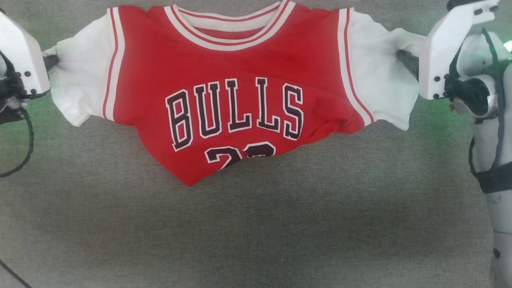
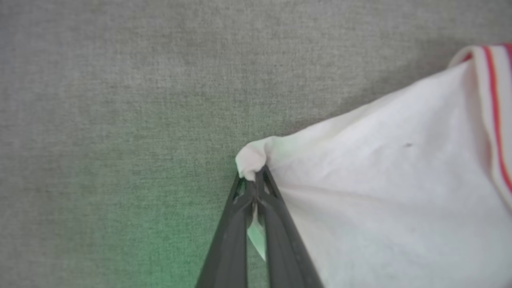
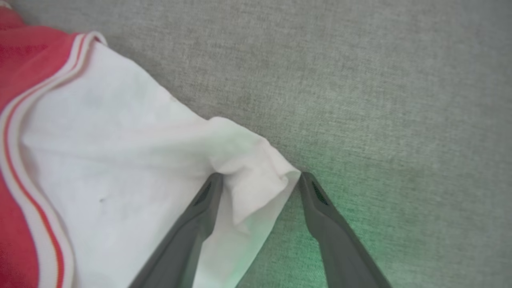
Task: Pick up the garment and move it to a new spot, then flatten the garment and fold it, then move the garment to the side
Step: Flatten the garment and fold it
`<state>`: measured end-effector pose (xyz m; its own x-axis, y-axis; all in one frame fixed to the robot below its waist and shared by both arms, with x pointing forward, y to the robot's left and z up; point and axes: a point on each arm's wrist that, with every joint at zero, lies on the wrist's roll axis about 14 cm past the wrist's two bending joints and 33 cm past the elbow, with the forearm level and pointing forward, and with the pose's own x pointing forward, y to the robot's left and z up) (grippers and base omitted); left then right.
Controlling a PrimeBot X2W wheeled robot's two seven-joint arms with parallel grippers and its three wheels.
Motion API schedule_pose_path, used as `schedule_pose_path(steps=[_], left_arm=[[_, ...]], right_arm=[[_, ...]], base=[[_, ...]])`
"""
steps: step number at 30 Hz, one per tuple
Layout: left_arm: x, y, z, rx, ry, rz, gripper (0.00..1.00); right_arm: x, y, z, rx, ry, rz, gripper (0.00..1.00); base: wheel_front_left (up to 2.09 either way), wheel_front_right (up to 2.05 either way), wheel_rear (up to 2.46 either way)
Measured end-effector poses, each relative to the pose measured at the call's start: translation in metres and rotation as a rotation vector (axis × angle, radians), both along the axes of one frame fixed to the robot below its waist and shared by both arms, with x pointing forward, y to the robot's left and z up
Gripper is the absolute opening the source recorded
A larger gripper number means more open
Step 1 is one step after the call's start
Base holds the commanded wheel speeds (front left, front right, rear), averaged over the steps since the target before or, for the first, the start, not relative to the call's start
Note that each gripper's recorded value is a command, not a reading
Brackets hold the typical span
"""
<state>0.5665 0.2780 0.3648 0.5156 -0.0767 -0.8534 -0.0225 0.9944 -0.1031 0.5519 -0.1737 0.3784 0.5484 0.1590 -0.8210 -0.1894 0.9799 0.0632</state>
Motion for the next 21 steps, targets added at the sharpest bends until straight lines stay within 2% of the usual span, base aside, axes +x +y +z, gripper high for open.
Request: schedule_pose_path(steps=[1,5,10,14,21], left_arm=[[0.000,0.000,0.000,-0.002,-0.001,0.001,0.00],[0.000,-0.003,0.007,-0.006,-0.026,-0.001,0.00],[0.002,-0.005,0.029,0.001,-0.096,-0.009,0.00],[0.013,-0.005,0.072,0.019,-0.222,-0.025,0.00],[0.025,-0.003,0.178,0.088,-0.501,-0.063,0.00]], right_arm=[[0.000,0.001,0.000,-0.004,0.017,0.009,0.00],[-0.001,0.005,0.004,0.007,0.038,0.026,0.00],[0.011,0.000,0.031,0.035,-0.072,-0.011,0.00],[0.030,-0.002,0.082,0.061,-0.252,-0.037,0.00],[0.046,0.012,0.184,0.138,-0.572,-0.040,0.00]], base=[[0.00,0.00,0.00],[0.00,0.00,0.00],[0.00,0.00,0.00],[0.00,0.00,0.00],[0.00,0.00,0.00]])
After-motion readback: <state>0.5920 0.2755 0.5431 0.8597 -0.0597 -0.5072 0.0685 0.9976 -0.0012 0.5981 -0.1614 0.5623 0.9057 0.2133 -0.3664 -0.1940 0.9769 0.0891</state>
